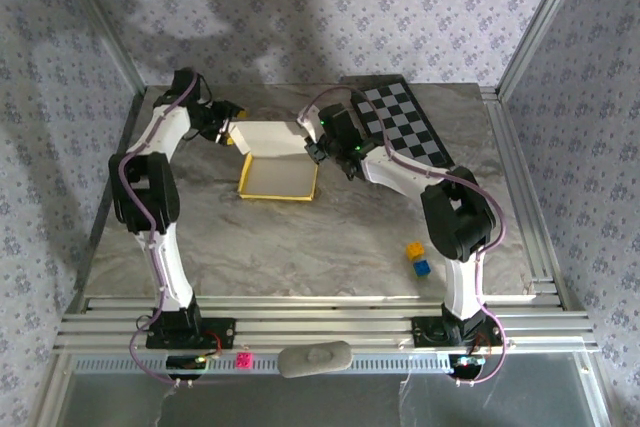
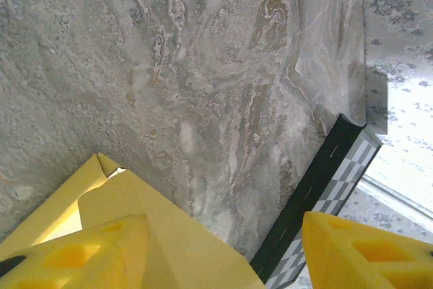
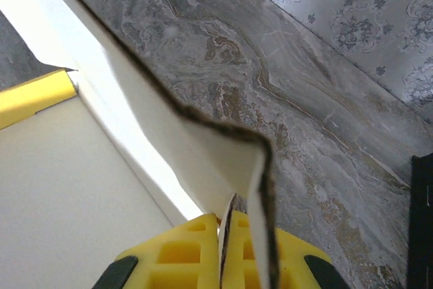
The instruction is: Fold the paper box
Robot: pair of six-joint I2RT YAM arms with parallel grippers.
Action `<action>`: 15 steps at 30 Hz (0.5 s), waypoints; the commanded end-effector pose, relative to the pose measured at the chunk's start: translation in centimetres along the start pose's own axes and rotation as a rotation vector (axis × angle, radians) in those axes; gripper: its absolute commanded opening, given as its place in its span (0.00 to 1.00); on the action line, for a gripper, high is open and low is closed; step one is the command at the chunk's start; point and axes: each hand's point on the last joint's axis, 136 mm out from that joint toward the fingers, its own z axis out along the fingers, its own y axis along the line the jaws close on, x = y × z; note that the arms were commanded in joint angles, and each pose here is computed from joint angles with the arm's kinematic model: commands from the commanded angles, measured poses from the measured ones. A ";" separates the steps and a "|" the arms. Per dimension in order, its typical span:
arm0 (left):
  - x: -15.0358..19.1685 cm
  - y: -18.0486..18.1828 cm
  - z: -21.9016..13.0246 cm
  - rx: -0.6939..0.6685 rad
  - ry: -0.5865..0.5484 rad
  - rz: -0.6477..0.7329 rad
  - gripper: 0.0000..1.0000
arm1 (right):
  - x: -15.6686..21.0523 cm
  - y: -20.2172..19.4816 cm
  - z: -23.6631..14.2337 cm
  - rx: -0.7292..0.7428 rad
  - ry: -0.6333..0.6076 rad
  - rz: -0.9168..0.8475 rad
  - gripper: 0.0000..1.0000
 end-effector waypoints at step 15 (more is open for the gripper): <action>3.0 -0.8 -2.9 0.116 0.003 -0.208 0.61 | -0.1 -0.4 1.3 0.158 0.023 0.004 0.00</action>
